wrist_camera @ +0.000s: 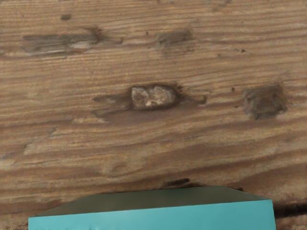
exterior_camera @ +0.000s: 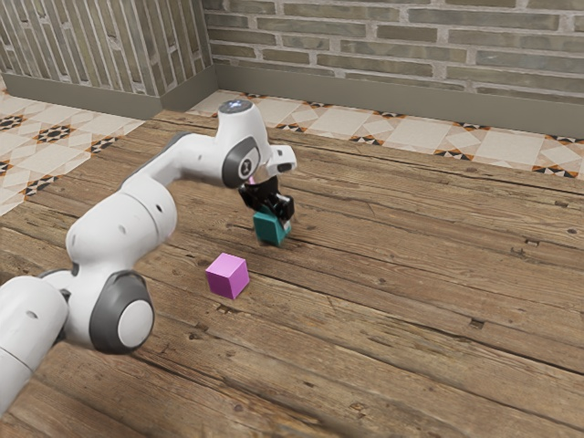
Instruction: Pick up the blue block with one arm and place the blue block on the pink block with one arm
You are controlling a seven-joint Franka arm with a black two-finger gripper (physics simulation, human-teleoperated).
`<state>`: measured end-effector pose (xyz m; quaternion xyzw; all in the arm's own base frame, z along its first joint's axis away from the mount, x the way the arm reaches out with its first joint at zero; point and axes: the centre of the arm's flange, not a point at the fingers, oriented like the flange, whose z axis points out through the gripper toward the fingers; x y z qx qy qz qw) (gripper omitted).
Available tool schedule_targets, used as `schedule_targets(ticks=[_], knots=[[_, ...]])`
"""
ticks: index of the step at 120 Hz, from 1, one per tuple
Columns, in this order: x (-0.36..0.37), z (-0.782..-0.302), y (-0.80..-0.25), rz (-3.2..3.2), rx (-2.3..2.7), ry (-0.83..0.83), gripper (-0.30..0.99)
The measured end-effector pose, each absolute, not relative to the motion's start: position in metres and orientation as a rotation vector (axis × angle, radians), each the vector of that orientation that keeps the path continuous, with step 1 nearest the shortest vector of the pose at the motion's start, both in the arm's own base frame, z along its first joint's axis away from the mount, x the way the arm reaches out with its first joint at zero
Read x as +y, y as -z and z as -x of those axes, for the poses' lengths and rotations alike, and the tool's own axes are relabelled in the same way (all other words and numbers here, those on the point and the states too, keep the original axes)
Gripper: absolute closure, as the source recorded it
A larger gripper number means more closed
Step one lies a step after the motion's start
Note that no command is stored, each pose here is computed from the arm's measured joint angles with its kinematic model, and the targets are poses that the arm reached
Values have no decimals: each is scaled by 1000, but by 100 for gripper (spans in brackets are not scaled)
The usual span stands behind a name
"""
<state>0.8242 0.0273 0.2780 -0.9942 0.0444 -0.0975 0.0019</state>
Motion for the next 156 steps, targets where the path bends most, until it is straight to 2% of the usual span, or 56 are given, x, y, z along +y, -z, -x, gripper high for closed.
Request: schedule_targets(ticks=[16, 39, 50, 69, 156], knots=[[28, -823, -307, 3111, 138, 317, 34], [12, -798, -320, 3128, 185, 141, 33], [26, -776, -319, 3126, 158, 111, 34], [42, -755, -330, 3123, 118, 173, 34], [45, -672, -326, 3150, 26, 225, 34]])
